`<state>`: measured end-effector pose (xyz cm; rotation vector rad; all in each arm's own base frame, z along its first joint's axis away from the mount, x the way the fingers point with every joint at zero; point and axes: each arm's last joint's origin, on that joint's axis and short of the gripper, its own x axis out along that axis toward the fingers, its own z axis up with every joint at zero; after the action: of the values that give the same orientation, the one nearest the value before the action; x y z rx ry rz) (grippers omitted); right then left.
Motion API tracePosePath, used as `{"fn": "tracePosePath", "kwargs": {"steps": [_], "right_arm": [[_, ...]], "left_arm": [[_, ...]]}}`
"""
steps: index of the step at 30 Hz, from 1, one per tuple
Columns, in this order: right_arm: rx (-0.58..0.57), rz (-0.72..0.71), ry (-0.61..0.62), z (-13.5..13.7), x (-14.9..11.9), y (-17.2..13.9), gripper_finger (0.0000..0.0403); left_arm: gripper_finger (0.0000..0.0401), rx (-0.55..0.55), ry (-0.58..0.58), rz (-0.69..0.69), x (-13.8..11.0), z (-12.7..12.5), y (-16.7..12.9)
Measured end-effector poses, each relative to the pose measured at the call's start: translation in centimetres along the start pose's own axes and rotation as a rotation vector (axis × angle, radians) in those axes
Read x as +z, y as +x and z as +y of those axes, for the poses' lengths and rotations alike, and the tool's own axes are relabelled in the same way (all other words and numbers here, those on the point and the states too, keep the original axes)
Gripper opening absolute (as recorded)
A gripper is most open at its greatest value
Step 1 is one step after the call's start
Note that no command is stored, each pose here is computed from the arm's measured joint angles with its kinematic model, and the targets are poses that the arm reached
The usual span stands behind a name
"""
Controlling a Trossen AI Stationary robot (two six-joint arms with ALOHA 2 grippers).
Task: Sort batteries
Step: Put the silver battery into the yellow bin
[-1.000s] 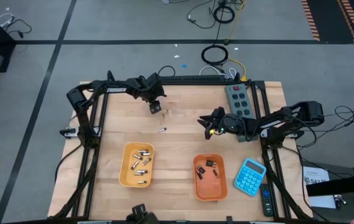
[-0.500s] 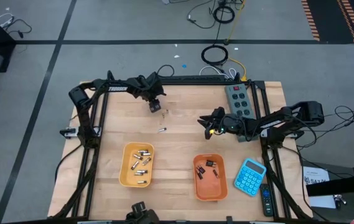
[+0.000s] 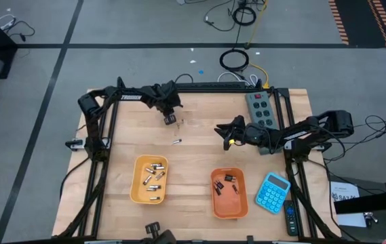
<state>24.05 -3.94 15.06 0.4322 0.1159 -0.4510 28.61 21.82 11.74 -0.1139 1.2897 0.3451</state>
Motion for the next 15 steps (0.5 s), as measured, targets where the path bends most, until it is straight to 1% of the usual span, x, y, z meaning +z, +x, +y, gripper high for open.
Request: {"fn": "tracePosePath", "kwargs": {"steps": [4, 9, 11, 15], "right_arm": [[-0.001, 0.002, -0.003, 0.0, 0.0, 0.0, 0.0105], [-0.003, 0.006, -0.001, 0.0, -0.1, 0.0, 0.0105], [-0.004, 0.008, -0.002, 0.0, -0.1, 0.0, 0.0105], [-0.012, 0.024, -0.015, -0.1, -0.2, 0.0, 0.0105]], "left_arm": [[0.0021, 0.044, 0.01, -0.013, 0.2, -0.1, -0.8], [0.002, 0.058, 0.008, -0.033, 0.4, 0.0, -1.9], [0.002, 0.076, 0.009, -0.028, 0.3, 0.0, -2.6], [0.002, 0.099, 0.009, -0.087, 0.7, 0.0, -4.6]]}}
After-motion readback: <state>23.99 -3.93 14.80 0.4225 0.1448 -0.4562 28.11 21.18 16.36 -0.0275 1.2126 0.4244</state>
